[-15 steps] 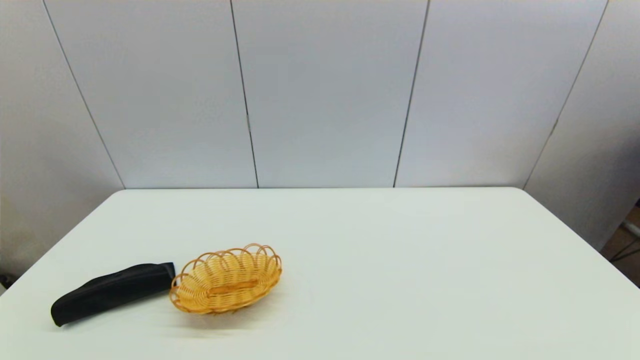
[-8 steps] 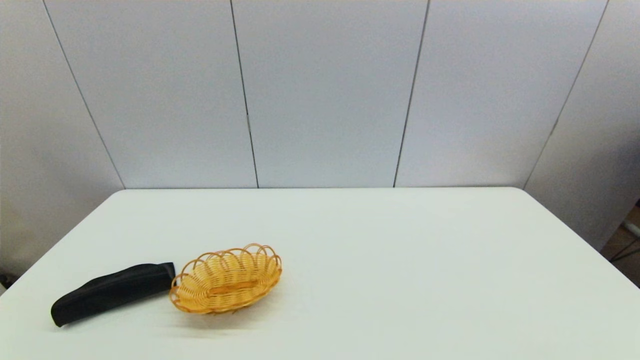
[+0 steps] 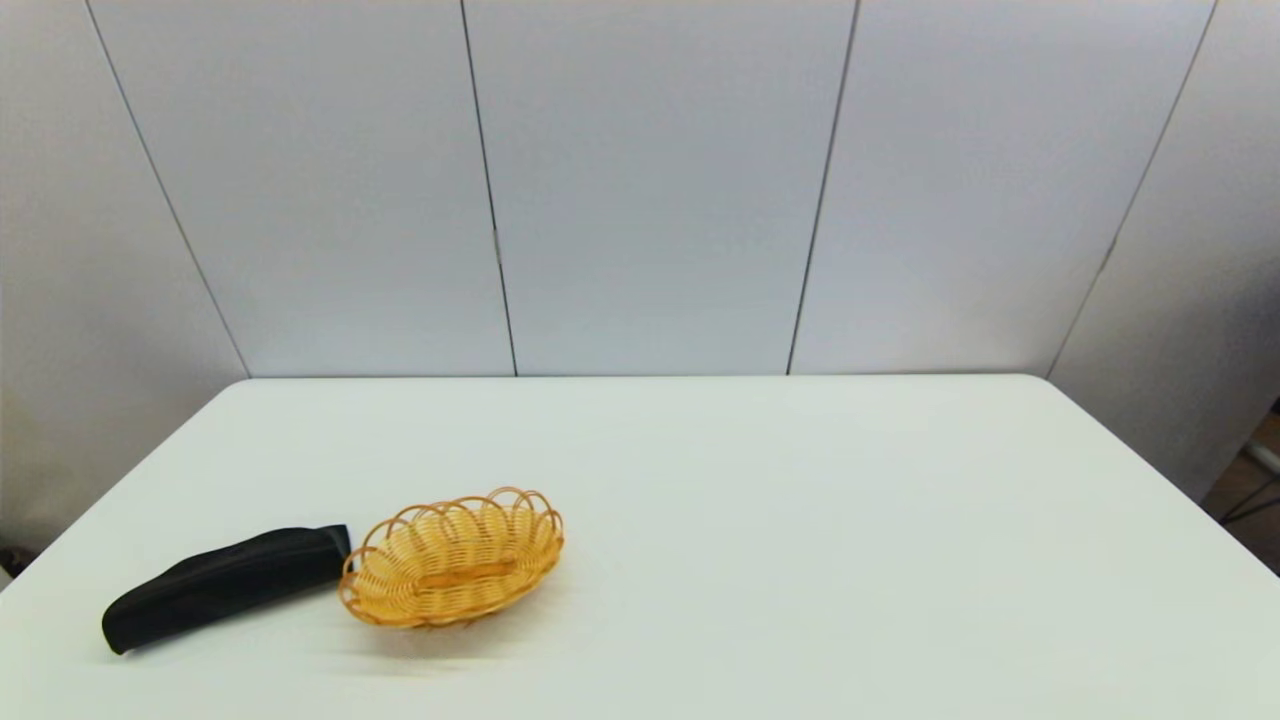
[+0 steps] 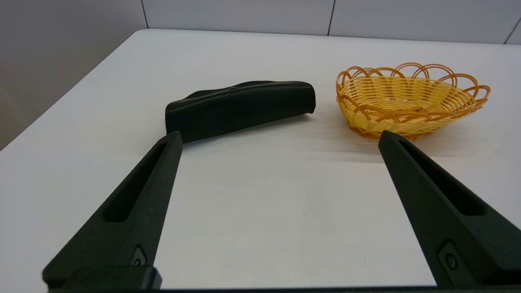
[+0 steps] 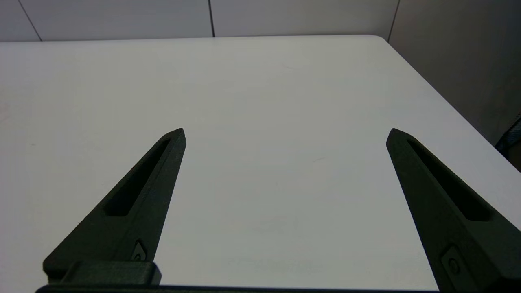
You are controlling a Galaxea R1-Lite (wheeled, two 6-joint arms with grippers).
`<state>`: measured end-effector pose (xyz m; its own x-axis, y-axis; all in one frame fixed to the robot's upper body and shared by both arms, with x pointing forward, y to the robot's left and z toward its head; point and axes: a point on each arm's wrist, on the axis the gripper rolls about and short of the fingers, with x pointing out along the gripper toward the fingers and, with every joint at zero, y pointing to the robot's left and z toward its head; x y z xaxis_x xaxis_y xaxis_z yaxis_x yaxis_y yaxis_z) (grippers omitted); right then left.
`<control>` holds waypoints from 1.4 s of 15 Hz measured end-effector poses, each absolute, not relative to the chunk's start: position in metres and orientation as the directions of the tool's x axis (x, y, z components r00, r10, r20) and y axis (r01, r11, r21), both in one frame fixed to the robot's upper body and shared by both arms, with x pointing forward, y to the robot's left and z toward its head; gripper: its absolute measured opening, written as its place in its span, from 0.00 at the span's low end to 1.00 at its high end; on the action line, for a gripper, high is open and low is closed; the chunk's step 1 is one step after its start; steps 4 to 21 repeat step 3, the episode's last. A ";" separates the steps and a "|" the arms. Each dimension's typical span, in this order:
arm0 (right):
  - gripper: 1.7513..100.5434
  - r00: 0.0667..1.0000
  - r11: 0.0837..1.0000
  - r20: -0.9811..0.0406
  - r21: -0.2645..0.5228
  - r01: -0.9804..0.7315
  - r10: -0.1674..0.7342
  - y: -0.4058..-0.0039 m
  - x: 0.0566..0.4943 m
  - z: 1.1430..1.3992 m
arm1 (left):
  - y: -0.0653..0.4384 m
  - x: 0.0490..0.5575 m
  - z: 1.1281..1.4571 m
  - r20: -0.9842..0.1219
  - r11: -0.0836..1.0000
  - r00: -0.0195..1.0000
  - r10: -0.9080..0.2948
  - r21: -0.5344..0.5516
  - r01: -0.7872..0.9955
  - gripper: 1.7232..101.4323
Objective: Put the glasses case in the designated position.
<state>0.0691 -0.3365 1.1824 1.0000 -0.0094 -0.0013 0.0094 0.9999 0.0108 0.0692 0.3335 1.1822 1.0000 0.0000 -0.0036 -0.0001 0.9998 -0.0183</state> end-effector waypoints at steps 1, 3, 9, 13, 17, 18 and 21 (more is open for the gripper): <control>0.97 1.000 1.000 0.000 0.011 0.009 -0.009 -0.336 0.069 1.182 | 0.334 0.069 1.182 -0.004 1.000 1.000 0.000 -0.018 0.000 0.96; 0.97 1.000 1.000 -0.001 0.012 0.009 -0.009 -0.336 0.069 1.182 | 0.334 0.069 1.182 -0.004 1.000 1.000 0.000 -0.018 0.000 0.96; 0.97 1.000 1.000 -0.001 0.012 0.009 -0.009 -0.336 0.069 1.182 | 0.334 0.069 1.182 -0.004 1.000 1.000 0.000 -0.018 0.000 0.96; 0.97 1.000 1.000 -0.001 0.012 0.009 -0.009 -0.336 0.069 1.182 | 0.334 0.069 1.182 -0.004 1.000 1.000 0.000 -0.018 0.000 0.96; 0.97 1.000 1.000 -0.001 0.012 0.009 -0.009 -0.336 0.069 1.182 | 0.334 0.069 1.182 -0.004 1.000 1.000 0.000 -0.018 0.000 0.96; 0.97 1.000 1.000 -0.001 0.012 0.009 -0.009 -0.336 0.069 1.182 | 0.334 0.069 1.182 -0.004 1.000 1.000 0.000 -0.018 0.000 0.96; 0.97 1.000 1.000 -0.001 0.012 0.009 -0.009 -0.336 0.069 1.182 | 0.334 0.069 1.182 -0.004 1.000 1.000 0.000 -0.018 0.000 0.96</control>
